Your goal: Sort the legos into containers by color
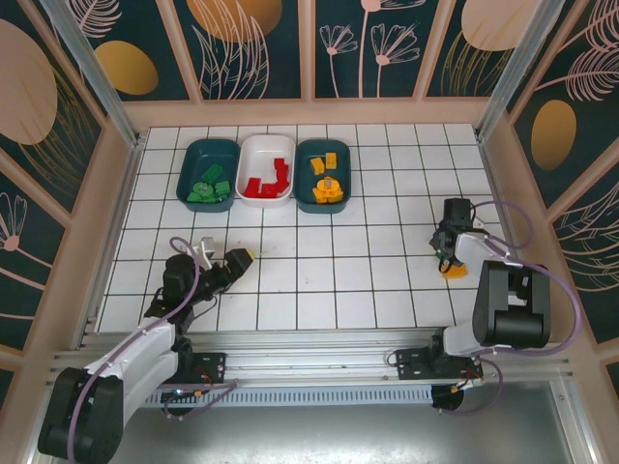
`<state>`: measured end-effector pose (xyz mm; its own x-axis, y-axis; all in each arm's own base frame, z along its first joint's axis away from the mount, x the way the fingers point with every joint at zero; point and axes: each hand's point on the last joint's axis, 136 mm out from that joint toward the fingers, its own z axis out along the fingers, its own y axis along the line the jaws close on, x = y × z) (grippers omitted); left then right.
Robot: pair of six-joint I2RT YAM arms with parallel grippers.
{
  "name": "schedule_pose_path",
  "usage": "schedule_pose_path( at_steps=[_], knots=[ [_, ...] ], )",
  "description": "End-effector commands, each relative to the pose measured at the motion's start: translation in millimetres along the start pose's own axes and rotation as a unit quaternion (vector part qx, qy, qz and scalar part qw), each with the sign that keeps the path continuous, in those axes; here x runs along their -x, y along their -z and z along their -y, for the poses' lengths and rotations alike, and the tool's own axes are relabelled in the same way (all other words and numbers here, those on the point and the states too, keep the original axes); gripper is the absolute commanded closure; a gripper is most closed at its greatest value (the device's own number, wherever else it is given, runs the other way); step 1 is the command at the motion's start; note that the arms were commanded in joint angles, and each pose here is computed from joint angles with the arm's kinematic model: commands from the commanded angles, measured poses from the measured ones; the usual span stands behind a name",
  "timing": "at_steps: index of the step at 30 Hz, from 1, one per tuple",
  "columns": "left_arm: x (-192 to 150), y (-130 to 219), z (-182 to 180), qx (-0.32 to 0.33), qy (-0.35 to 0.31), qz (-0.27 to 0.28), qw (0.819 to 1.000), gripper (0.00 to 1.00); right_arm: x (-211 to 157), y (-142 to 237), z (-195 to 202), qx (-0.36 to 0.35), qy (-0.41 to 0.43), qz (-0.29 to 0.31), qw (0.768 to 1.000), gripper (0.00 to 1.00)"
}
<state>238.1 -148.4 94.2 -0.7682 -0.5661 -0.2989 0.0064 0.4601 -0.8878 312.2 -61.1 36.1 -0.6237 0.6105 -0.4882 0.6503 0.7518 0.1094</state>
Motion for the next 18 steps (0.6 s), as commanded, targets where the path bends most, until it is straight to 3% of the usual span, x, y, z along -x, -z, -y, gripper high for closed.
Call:
schedule_pose_path(
  at_steps=[1, 7, 18],
  knots=[
    [9.0, -2.6, 15.1, -0.02, -0.034, 0.009, 0.999, 0.01, 16.3, 0.5, -13.7, 0.021, 0.001, 0.017, 1.0, 0.58],
    [9.3, -7.0, 14.4, -0.017, -0.036, -0.001, 0.999, 0.01, 7.9, -8.3, -24.7, 0.024, 0.018, -0.005, 1.0, 0.61],
    [8.1, -3.3, 14.8, -0.012, -0.037, 0.0, 0.999, 0.01, -7.3, -10.5, -48.7, 0.023, 0.059, -0.021, 0.998, 0.57]
  ],
)
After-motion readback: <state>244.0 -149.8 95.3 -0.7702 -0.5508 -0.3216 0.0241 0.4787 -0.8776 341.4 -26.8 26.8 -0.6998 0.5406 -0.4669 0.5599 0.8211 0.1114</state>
